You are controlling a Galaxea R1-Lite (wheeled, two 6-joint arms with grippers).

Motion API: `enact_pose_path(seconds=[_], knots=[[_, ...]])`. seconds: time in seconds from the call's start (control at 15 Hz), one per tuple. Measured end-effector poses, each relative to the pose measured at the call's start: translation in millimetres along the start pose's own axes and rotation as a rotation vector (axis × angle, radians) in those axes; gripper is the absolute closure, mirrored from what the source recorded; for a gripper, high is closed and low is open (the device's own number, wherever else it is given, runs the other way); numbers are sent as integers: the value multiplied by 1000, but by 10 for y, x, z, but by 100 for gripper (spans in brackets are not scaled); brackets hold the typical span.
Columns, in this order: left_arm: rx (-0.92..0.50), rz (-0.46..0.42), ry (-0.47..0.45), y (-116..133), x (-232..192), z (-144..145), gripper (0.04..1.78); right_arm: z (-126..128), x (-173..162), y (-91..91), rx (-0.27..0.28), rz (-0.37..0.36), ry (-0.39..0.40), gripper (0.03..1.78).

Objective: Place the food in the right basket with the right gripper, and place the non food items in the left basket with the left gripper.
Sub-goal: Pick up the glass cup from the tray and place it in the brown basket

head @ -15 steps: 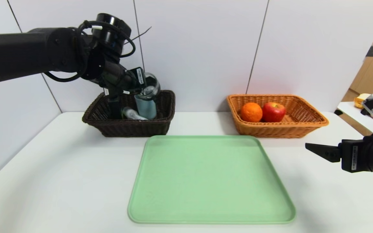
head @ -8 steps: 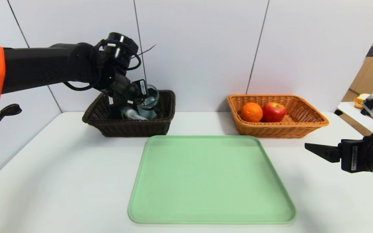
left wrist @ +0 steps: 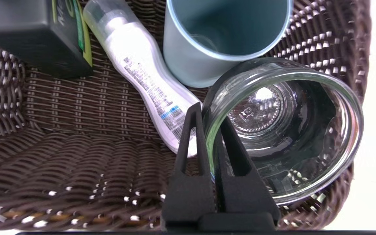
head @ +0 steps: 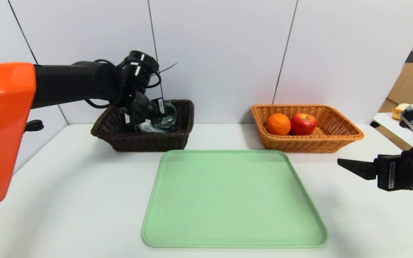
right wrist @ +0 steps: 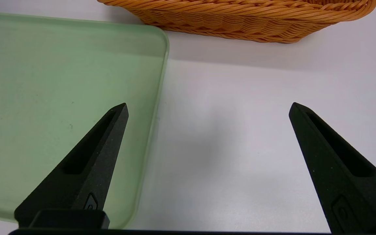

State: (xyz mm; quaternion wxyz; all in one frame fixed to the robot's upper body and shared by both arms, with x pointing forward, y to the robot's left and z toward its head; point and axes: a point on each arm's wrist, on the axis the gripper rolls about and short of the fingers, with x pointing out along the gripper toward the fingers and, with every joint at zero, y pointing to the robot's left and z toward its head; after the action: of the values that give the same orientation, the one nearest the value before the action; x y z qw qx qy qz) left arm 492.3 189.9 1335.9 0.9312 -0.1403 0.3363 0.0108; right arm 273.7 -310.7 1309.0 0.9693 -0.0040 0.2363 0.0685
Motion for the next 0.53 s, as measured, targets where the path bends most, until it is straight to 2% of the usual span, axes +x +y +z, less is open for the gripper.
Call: enact_pose_path(seconds=[0.53], knots=[[-4, 16, 19, 5, 176, -64, 172, -11, 4, -17, 3, -6, 5, 11]])
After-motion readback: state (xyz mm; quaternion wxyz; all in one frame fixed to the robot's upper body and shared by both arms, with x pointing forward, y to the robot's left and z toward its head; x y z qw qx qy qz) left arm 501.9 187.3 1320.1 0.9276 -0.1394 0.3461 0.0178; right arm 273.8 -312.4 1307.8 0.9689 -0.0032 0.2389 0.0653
